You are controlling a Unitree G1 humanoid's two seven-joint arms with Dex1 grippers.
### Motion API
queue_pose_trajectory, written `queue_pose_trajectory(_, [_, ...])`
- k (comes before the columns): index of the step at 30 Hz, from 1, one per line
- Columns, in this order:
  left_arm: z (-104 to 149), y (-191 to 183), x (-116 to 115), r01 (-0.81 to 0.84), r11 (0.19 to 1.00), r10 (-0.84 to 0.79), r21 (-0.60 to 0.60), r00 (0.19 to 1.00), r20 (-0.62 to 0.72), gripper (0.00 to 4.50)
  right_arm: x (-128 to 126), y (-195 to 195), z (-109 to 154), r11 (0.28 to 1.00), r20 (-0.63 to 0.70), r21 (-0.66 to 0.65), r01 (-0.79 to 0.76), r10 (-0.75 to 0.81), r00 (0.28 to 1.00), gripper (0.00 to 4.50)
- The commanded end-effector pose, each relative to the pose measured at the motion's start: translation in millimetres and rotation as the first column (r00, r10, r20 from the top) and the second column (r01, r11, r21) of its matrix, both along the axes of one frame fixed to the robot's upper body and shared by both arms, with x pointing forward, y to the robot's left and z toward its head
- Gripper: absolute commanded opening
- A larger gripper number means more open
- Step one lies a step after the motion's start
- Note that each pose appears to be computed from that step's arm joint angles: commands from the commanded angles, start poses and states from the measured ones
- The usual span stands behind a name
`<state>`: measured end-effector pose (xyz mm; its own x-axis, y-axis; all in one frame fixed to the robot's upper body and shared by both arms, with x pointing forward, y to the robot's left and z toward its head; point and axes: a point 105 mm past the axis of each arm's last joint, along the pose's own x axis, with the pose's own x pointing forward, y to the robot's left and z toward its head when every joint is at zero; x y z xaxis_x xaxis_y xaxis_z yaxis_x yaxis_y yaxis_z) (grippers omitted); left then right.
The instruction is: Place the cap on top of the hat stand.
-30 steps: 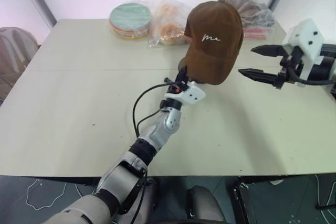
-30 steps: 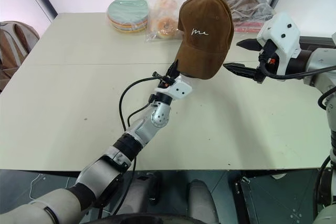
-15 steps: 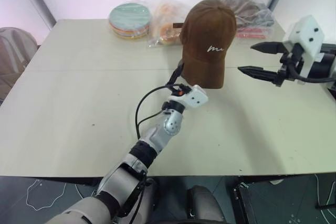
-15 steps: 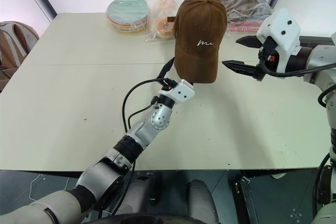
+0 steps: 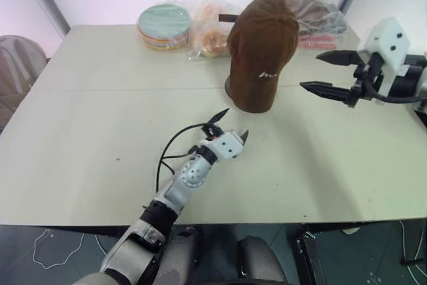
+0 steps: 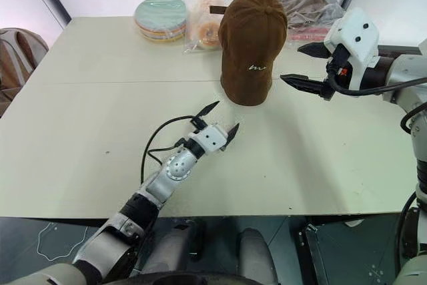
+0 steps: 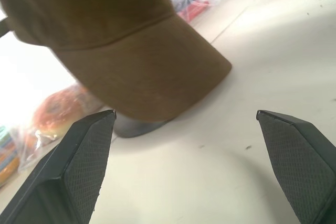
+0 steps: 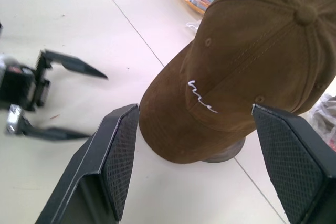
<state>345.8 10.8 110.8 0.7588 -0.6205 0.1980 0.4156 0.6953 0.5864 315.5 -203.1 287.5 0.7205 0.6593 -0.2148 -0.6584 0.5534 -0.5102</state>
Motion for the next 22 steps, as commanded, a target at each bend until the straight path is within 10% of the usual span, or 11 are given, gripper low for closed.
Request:
queue_pose_trajectory(1, [34, 26, 3, 0.015, 0.996, -0.014, -0.092, 1.000, 0.008, 4.48, -2, 1, 11, 1.000, 0.051, -0.007, -0.011, 0.011, 0.999, 3.51])
queue_pose_trajectory(15, [170, 124, -5, 0.274, 0.949, -0.304, -0.155, 0.926, -0.223, 4.48, -5, -27, -26, 0.984, -0.016, -0.162, 0.070, -0.074, 0.997, 3.51])
queue_pose_trajectory(22, [189, 147, -25, 0.363, 0.925, -0.379, -0.111, 0.861, -0.340, 4.48, -7, -29, -22, 0.986, 0.004, -0.137, 0.092, -0.092, 0.996, 3.51])
